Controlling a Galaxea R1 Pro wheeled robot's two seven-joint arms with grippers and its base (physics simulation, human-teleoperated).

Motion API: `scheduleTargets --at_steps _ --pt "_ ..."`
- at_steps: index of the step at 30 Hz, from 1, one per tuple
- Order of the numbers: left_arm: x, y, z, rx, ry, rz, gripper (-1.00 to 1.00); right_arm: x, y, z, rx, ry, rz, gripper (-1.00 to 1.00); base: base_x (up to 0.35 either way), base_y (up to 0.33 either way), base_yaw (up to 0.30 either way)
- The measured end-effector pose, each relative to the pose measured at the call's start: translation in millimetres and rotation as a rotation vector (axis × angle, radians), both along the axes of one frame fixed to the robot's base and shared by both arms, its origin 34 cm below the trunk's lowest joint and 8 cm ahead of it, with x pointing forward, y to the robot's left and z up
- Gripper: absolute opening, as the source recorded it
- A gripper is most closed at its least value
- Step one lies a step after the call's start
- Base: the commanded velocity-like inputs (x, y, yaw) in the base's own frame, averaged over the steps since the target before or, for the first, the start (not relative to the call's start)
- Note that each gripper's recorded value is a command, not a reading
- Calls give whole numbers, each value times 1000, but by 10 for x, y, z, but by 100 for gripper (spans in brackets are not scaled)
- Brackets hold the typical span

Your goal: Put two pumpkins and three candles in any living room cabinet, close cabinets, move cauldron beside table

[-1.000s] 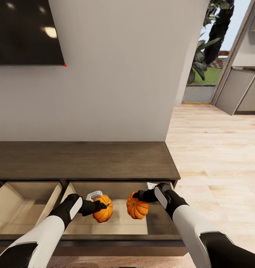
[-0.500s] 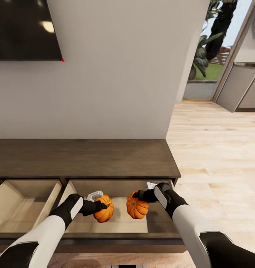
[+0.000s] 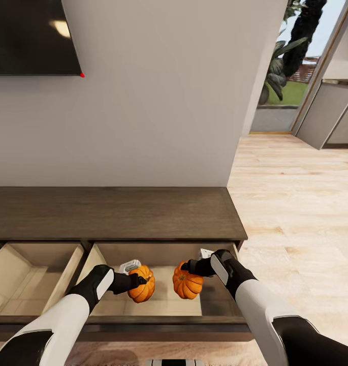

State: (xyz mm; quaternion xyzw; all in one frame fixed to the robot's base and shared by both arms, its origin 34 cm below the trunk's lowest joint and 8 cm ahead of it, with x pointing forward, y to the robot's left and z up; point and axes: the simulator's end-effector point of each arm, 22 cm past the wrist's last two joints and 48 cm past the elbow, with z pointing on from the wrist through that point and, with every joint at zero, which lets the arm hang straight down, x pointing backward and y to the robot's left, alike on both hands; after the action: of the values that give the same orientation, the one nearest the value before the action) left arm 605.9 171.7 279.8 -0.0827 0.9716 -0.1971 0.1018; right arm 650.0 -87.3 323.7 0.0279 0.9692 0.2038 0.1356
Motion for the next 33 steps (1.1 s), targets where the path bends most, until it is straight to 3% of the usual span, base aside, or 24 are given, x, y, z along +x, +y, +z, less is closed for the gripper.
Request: scheduleTargets --at_steps 23,30,33 --pt "-98 6 -192 1 37 0 -100 -82 -4 -209 -2 37 0 -100 0 0 0" --pt "-129 2 -249 1 48 0 -100 -115 -144 -333 -79 56 -18 -100 0 0 0" --pt "-142 1 -273 0 53 0 -100 -129 -136 -362 -85 63 -21 -100 0 0 0"
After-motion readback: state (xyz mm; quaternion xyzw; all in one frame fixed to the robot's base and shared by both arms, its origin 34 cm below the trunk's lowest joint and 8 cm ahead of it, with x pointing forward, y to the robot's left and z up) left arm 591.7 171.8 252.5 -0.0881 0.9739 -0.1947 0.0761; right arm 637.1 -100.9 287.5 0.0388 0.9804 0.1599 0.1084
